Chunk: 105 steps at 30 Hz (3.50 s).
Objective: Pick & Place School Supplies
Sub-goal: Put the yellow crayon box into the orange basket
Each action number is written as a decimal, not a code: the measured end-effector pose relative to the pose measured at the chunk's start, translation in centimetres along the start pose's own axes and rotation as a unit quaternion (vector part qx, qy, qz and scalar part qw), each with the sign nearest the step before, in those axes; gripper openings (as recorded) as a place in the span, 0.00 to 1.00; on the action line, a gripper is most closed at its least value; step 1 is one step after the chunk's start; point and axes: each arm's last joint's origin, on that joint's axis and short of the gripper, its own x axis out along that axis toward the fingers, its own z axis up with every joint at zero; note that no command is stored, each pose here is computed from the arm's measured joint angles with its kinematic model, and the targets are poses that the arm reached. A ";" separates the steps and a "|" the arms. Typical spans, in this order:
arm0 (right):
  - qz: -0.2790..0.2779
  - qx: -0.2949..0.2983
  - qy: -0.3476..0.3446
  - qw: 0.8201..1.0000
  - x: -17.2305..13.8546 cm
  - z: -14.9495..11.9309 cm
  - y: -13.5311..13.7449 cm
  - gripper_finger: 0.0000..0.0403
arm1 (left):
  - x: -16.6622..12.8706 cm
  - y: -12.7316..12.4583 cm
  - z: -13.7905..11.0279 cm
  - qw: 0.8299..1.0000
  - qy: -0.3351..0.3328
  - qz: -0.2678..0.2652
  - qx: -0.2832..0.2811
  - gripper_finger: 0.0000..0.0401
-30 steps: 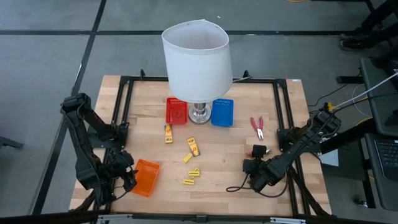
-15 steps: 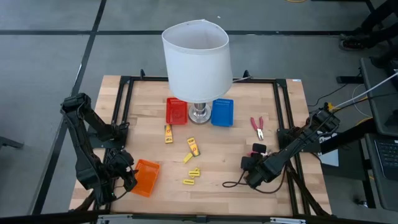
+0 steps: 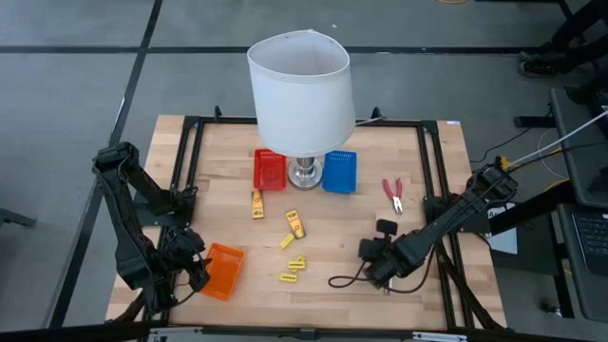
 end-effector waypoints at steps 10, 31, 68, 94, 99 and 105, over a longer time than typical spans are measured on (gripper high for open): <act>-0.011 0.015 -0.117 0.993 -3.1 3.6 0.7 0.11 | 0.0 0.0 0.1 1.000 -0.013 -0.006 0.000 0.45; 0.186 0.089 -0.371 0.905 -7.4 16.1 -3.0 0.10 | -1.4 -0.1 1.8 0.978 -0.138 -0.124 -0.094 0.45; 0.372 0.093 -0.421 0.822 -8.3 19.8 -7.2 0.10 | -0.2 -3.3 18.0 0.923 -0.239 -0.263 0.150 0.46; 0.366 0.094 -0.424 0.823 -8.4 19.7 -7.0 0.10 | 1.2 -4.3 19.2 0.918 -0.252 -0.267 0.152 0.13; 0.369 0.091 -0.424 0.822 -8.4 19.7 -7.0 0.10 | 1.2 -4.3 19.2 0.918 -0.251 -0.269 0.150 0.06; 0.363 0.112 -0.437 0.815 -8.6 19.8 -6.9 0.21 | 1.1 -4.3 19.2 0.918 -0.251 -0.270 0.149 0.06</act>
